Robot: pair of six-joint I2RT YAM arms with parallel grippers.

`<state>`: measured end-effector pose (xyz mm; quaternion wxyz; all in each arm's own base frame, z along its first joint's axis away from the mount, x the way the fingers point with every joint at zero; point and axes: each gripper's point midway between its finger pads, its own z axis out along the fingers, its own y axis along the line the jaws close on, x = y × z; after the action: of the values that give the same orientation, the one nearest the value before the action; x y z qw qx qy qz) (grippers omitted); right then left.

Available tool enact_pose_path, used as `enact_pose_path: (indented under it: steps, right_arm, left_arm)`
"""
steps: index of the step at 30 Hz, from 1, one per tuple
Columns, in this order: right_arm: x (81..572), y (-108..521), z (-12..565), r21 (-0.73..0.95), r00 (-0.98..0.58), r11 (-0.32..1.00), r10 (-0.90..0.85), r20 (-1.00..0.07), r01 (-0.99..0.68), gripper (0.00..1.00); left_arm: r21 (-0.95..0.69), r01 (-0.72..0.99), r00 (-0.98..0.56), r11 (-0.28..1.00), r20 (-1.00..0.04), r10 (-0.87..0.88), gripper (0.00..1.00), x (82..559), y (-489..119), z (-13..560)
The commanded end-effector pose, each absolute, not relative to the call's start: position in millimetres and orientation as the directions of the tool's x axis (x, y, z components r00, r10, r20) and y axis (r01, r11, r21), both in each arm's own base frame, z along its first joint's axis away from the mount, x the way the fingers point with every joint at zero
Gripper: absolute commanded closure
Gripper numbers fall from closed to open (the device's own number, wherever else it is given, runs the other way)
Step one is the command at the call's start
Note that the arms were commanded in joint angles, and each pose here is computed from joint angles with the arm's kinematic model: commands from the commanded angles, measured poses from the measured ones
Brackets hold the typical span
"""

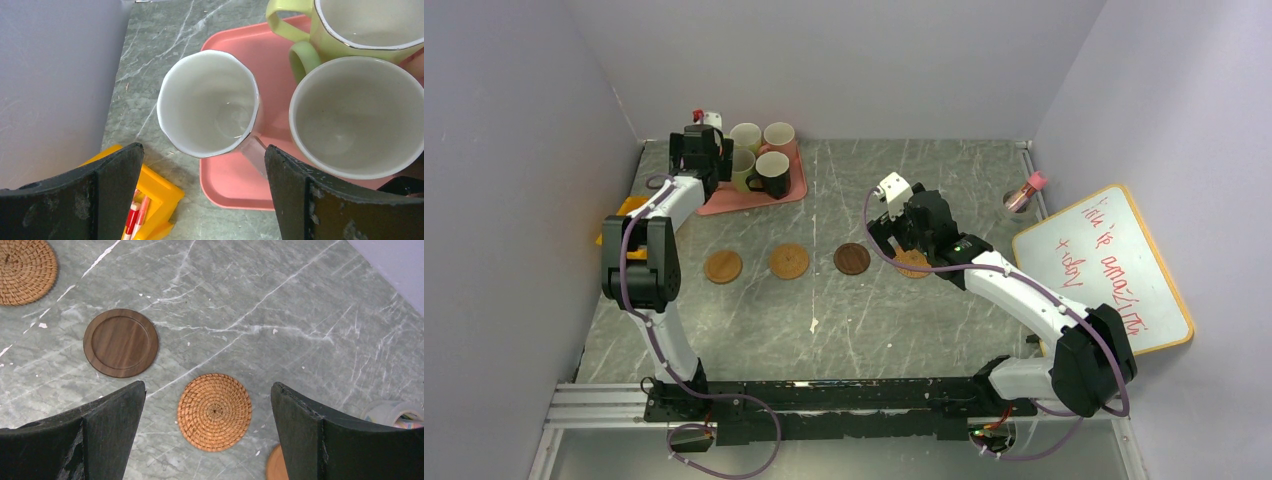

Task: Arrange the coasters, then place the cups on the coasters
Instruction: Pick up the cup from the tray.

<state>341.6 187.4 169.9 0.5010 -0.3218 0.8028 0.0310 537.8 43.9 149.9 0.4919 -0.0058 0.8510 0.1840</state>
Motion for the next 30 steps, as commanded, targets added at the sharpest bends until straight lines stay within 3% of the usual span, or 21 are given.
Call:
enact_pose_path:
  steps: [1, 30]
  right_arm:
    - [346, 191, 178, -0.275, -0.261, 0.791, -0.473, -0.842, -0.546, 0.00]
    - [344, 193, 179, -0.266, -0.256, 0.784, -0.469, -0.845, -0.560, 0.00]
  left_arm:
    - [0.279, -0.258, -0.441, 0.925, -0.886, 0.144, 0.04, 553, 49, 174]
    - [0.325, -0.258, -0.448, 0.910, -0.874, 0.186, 0.04, 549, 50, 166]
